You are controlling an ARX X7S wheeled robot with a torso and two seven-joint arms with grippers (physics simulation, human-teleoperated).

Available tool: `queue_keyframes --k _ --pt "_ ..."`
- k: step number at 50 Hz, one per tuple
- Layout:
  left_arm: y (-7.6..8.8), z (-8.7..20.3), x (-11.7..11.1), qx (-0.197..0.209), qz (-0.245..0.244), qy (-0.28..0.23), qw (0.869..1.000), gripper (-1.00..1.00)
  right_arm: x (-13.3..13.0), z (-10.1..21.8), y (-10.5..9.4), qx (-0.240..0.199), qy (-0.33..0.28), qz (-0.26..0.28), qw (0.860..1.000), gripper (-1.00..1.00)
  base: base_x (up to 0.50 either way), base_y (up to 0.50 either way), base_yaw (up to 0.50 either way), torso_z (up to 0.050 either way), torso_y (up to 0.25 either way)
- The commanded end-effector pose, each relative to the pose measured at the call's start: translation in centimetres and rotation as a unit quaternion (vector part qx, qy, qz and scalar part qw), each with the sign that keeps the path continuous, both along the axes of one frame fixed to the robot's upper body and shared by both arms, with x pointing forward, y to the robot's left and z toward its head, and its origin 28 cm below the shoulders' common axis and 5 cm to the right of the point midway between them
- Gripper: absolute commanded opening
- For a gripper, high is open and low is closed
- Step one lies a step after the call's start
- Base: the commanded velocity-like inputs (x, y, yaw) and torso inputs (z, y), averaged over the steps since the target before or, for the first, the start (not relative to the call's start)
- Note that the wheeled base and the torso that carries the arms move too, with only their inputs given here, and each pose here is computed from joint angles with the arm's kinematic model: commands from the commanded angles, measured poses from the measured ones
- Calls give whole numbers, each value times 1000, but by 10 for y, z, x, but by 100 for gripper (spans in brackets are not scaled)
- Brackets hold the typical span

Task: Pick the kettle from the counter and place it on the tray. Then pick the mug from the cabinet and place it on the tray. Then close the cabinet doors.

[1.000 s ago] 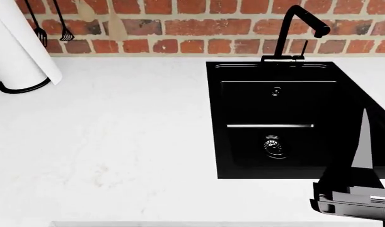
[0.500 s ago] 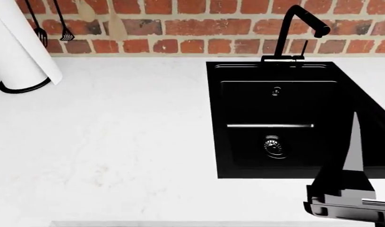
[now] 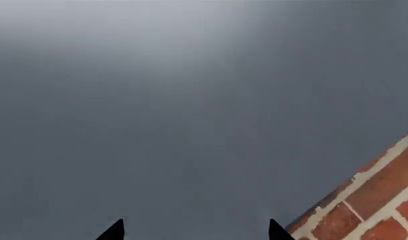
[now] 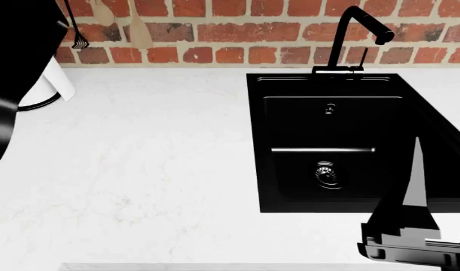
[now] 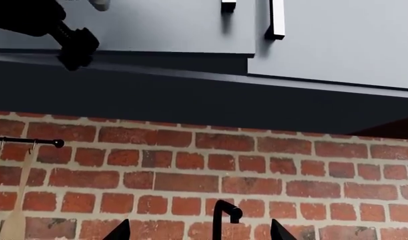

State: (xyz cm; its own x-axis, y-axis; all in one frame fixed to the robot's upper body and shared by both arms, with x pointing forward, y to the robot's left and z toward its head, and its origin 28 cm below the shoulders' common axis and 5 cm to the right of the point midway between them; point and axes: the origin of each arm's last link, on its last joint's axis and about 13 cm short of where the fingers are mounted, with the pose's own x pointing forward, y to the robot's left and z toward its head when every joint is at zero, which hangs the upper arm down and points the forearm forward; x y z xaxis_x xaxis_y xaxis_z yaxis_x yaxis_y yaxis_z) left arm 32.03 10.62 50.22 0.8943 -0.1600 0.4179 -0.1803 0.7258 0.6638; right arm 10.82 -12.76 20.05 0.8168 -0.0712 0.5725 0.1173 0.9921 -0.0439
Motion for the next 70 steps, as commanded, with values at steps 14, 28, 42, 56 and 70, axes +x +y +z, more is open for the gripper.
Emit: queue_keyframes --k 14,28,42,56,70 --pt "6 -96 56 -21 -12 219 975 100 -2 -3 1 5 6 -3 1000 100 3 0 0 0 0" --pt "11 -108 60 -3 9 248 969 100 -1 -3 2 5 8 -3 1000 100 5 1 2 0 0" --pt "18 -110 63 34 36 246 968 100 1 -3 4 4 13 -3 1000 100 4 2 3 0 0" --pt "19 -16 32 -328 -177 231 899 100 0 -4 4 5 13 -1 1000 100 5 2 3 0 0" --pt "24 -18 38 -455 -183 250 835 100 0 -5 5 4 15 1 1000 100 5 1 2 0 0"
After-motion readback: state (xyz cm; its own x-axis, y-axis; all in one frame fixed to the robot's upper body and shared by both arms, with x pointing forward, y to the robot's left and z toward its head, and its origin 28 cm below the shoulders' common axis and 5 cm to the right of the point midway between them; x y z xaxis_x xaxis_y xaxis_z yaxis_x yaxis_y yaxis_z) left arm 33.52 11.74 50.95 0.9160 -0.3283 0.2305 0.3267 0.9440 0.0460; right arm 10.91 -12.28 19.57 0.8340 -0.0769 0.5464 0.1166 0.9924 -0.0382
